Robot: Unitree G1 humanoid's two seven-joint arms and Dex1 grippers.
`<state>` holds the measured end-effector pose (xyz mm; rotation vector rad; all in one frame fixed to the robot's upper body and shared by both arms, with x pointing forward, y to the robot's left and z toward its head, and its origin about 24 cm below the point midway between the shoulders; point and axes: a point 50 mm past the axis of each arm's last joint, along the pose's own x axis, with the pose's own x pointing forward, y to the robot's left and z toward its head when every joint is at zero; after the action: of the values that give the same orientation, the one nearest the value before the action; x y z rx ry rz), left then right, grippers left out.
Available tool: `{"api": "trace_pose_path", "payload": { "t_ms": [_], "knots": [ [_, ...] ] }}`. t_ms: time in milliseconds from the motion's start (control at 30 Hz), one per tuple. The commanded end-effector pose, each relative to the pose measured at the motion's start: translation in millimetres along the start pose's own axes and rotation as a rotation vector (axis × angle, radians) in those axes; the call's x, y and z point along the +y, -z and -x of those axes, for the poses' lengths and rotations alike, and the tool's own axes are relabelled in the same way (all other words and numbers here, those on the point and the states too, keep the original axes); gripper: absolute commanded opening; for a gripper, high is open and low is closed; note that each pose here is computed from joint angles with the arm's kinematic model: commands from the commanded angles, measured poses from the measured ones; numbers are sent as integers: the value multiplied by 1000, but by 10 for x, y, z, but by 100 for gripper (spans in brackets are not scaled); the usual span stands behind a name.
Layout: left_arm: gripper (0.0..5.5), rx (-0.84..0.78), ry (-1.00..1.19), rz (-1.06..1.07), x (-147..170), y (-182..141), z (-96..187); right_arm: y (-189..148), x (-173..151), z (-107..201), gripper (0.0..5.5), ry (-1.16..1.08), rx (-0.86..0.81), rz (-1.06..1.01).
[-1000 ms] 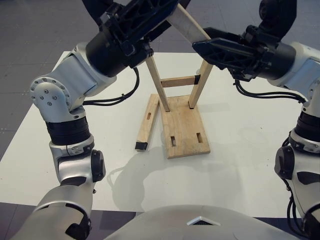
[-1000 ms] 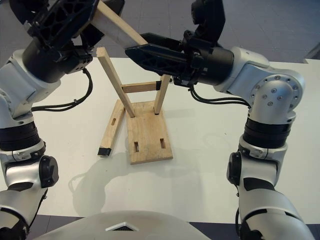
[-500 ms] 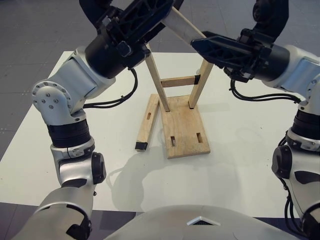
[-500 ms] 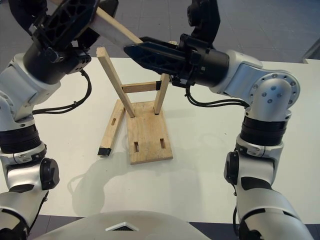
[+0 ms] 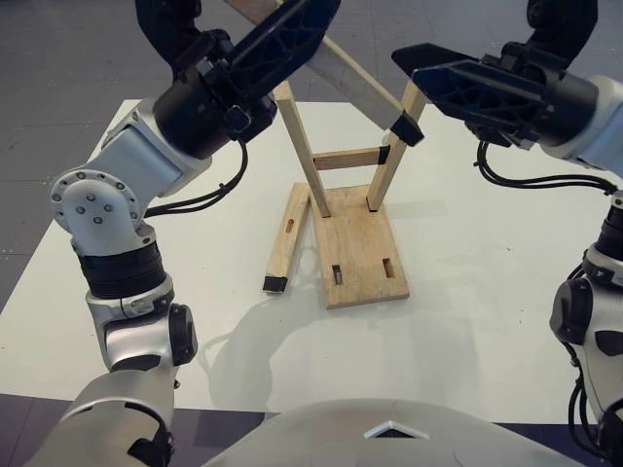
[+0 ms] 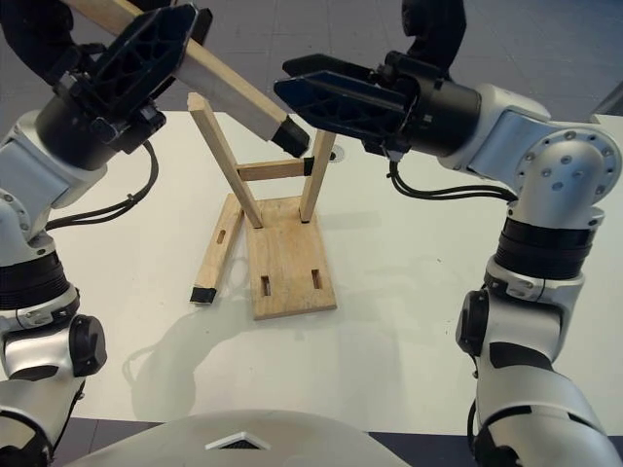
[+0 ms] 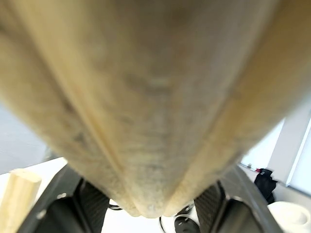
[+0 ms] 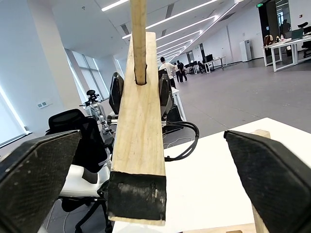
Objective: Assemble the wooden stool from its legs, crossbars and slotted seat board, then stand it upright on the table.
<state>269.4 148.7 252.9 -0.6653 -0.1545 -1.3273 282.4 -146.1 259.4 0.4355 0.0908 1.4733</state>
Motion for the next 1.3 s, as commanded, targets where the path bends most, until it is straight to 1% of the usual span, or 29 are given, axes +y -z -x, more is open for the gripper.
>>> {"api": "trace_pose_path", "payload": {
  "t_ms": [33,100,167,267,367,467,567,700,833,900,1033,1167,1300],
  "knots": [
    [206,62,-22,-116,-27,-60,30,-64,-16,45,550,39,-8,35],
    [206,89,1,-155,-82,-51,63,-64,-42,59,550,70,-7,47],
    [206,159,7,-186,-123,6,97,-58,-53,74,550,88,-3,55],
    [205,330,-15,-238,-144,207,211,-48,-41,101,550,98,2,64],
    [205,417,-78,-275,-81,421,369,-36,-30,116,550,107,5,74],
    [205,426,-125,-259,-44,583,471,-26,-12,162,550,119,9,82],
    [205,402,-138,-247,-49,651,482,-38,-21,224,550,148,8,86],
    [205,413,-131,-241,-73,704,483,-81,-28,266,550,170,-5,91],
    [205,498,-117,-221,-87,846,557,-214,-77,324,550,233,-76,108],
    [205,537,-131,-234,-43,921,612,-271,-78,346,550,254,-100,123],
    [205,541,-175,-249,72,1073,719,-309,-55,313,550,248,-105,134],
    [205,566,-148,-217,72,1269,769,-306,-71,290,550,252,-97,131],
    [205,588,-137,-206,76,1353,798,-313,-77,278,550,248,-94,132]
  ]
}}
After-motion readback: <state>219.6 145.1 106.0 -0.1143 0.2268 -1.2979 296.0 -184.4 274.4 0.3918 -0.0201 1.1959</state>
